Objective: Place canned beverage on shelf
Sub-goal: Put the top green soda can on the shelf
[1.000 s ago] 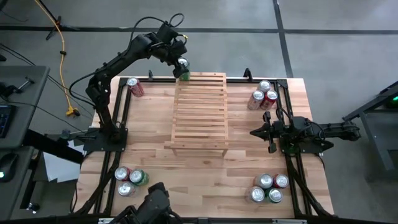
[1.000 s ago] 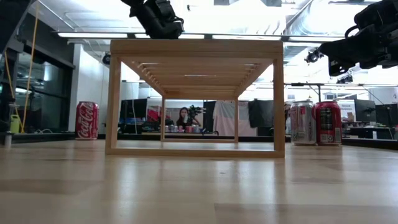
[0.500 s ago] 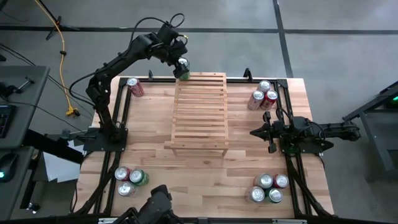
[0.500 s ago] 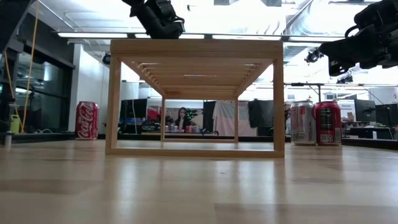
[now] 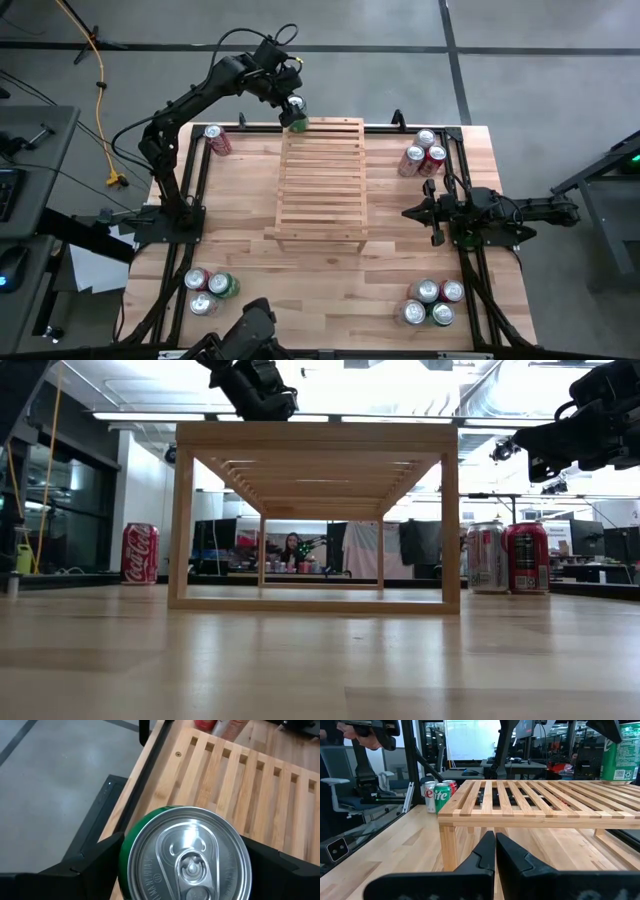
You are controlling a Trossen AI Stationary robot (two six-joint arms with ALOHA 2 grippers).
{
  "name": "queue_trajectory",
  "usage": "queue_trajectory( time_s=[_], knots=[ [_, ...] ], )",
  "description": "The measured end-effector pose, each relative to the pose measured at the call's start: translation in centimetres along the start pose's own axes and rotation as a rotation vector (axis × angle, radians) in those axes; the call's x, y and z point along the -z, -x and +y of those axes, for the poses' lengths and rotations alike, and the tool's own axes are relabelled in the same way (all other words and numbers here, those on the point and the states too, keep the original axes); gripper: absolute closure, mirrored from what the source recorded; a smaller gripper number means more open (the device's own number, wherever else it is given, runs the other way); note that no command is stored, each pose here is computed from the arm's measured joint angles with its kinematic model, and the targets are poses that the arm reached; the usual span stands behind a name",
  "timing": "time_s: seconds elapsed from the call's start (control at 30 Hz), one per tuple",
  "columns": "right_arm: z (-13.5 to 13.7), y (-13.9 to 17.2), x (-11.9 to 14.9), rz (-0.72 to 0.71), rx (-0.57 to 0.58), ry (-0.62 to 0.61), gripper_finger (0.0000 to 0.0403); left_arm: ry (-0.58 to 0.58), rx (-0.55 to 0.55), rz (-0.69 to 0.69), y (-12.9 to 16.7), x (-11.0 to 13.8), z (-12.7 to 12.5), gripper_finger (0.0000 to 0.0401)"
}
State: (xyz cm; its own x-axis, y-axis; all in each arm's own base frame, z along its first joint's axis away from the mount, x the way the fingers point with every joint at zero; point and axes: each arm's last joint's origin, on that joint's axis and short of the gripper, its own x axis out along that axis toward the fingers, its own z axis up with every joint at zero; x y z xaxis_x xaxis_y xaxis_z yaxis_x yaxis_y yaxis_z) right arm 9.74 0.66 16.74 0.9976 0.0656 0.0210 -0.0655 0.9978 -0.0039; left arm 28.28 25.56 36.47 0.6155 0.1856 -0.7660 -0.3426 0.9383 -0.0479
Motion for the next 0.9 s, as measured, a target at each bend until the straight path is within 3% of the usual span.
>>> queue_trajectory(
  time_s=[0.53,0.9],
  knots=[
    [0.0,0.0,0.0,0.0,0.0,0.0,0.0402,0.004,0.005,0.008,0.02,0.07,-0.03,0.0074],
    [0.0,0.0,0.0,0.0,0.0,0.0,0.0402,0.005,0.006,0.019,0.03,0.17,-0.07,0.0017]
  ],
)
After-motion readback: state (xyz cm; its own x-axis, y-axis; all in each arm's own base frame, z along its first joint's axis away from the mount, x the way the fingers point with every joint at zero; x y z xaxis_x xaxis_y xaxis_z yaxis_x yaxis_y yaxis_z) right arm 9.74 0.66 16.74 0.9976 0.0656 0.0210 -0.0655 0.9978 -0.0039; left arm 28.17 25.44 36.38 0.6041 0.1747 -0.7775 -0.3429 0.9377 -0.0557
